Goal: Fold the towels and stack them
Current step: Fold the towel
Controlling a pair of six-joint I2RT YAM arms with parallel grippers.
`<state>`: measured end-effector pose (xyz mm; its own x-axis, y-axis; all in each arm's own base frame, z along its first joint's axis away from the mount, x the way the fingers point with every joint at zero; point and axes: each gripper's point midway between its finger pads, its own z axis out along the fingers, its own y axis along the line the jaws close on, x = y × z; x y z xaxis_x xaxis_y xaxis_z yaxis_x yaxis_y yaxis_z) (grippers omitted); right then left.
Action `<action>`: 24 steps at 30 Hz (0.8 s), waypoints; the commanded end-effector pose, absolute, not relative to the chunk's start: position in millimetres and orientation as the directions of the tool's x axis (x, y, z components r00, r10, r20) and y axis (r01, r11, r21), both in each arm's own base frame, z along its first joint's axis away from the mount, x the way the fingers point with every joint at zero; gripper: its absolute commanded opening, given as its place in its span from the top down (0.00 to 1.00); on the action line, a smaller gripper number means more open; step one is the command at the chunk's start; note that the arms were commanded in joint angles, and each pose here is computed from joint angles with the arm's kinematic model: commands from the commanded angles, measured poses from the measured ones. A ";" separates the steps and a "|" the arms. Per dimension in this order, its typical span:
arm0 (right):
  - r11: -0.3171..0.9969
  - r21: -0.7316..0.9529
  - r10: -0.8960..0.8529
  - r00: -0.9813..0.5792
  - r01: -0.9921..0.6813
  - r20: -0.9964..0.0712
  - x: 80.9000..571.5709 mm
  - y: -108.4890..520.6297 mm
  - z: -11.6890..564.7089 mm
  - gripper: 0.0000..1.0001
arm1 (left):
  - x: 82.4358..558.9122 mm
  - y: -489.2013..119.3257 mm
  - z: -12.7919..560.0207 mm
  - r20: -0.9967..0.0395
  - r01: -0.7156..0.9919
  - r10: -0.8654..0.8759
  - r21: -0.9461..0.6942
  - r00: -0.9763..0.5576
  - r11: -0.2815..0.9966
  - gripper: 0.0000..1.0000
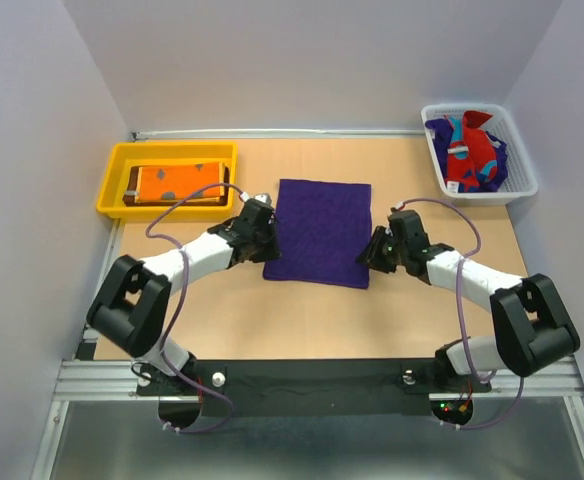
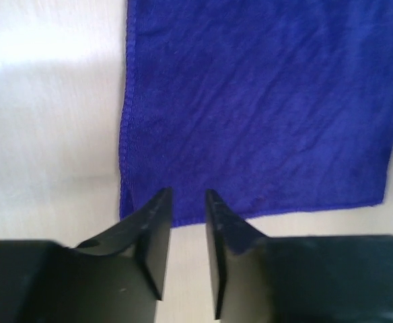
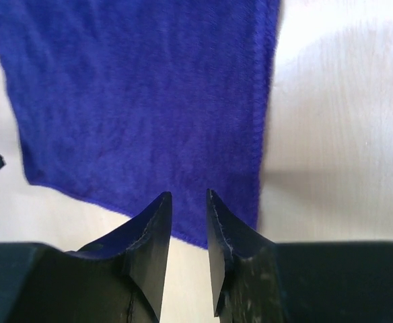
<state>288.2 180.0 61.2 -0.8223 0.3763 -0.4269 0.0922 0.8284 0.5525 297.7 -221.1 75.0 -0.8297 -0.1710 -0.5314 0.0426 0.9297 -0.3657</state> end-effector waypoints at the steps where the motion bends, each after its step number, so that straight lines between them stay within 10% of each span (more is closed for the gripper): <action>1: 0.826 0.550 0.399 -0.818 0.123 -0.415 285.1 178.7 40.9 0.68 | 294.5 -224.2 48.6 -0.497 0.039 -0.150 -0.350 -0.855 0.936 0.69; 24: 0.804 0.525 0.479 -0.829 0.280 -0.291 189.7 140.0 26.6 0.67 | 152.0 -204.5 21.0 -0.260 -0.070 -0.236 -0.521 -0.936 0.851 0.60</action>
<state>203.9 145.7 27.4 -0.8133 0.4895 -0.3144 0.2580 0.7878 0.5592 182.5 -208.4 22.0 -0.9064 -0.2389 -0.3482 -0.0230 0.8514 -0.5241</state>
